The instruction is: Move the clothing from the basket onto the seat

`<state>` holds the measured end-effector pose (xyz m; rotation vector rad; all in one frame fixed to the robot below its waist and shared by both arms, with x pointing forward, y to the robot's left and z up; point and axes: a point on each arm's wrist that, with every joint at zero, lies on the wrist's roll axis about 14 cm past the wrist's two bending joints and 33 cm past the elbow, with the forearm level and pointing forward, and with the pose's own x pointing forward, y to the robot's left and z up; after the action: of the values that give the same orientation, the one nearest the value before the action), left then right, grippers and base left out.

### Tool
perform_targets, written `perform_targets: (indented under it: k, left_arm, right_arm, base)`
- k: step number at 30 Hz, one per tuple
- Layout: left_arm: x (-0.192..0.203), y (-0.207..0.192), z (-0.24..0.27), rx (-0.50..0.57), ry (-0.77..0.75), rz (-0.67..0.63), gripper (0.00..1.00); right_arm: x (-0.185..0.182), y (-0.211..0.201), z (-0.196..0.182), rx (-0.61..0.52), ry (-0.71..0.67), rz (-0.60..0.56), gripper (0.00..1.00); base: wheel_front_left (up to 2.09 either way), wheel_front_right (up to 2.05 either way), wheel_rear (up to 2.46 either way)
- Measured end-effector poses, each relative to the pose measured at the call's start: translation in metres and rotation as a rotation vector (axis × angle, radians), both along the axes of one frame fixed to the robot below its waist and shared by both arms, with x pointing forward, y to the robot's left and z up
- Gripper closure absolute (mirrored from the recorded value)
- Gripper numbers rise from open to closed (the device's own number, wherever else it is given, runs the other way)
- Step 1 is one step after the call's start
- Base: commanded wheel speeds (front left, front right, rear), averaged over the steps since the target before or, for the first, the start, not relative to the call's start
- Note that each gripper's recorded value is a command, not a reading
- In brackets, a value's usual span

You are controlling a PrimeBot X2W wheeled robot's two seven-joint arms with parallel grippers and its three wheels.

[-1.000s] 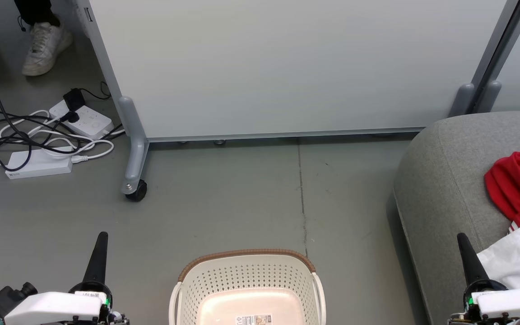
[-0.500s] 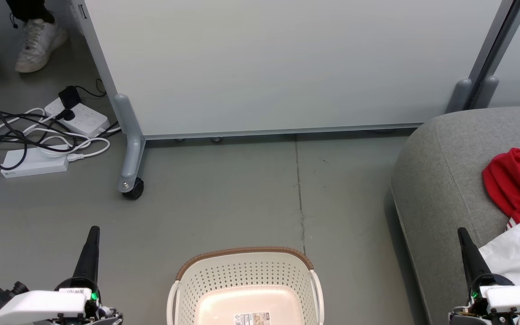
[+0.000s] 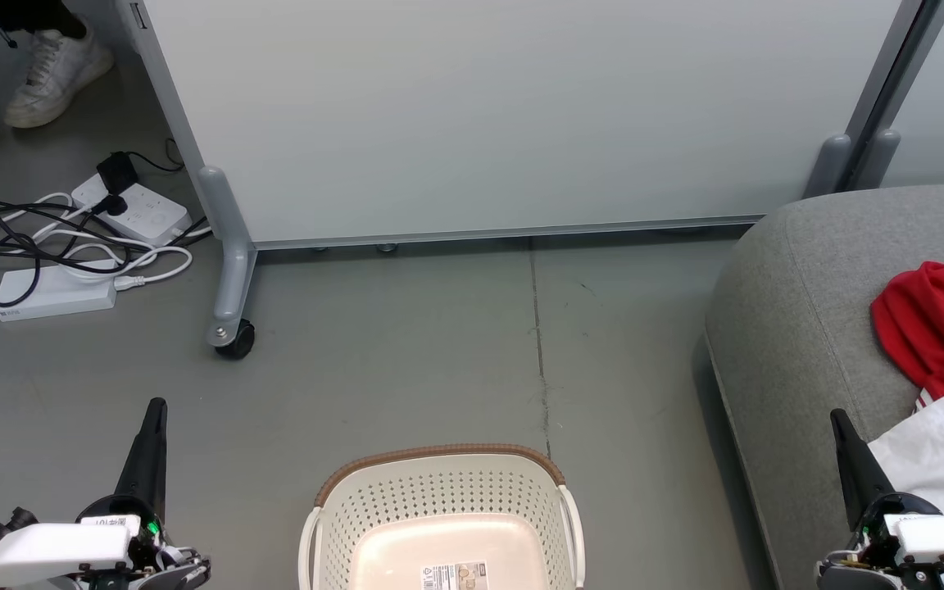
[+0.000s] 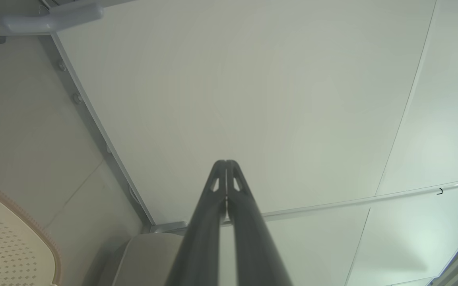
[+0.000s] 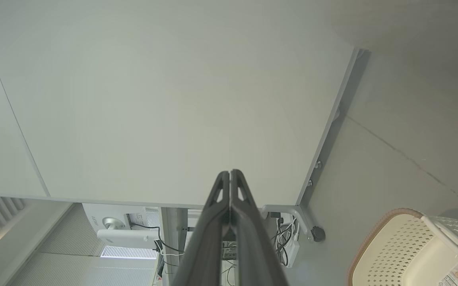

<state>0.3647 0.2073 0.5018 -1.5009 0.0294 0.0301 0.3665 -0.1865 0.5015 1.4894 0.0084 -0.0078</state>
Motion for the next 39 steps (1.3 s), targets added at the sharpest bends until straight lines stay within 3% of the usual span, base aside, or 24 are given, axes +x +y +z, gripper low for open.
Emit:
perform_targets:
  k: [13,39]
  left_arm:
    - [0.0034,0.0018,0.0056,-0.072,-0.026,-0.004,1.0]
    - [0.0037,0.002,0.0062,-0.075,-0.028,-0.004,1.0]
  right_arm:
    - [0.0015,-0.0028,0.0017,0.084,-0.007,-0.004,1.0]
    - [0.0017,-0.0024,0.0022,0.083,-0.008,0.0,1.0]
  base:
    - [0.0,0.0,0.0]
    - [0.0,0.0,0.0]
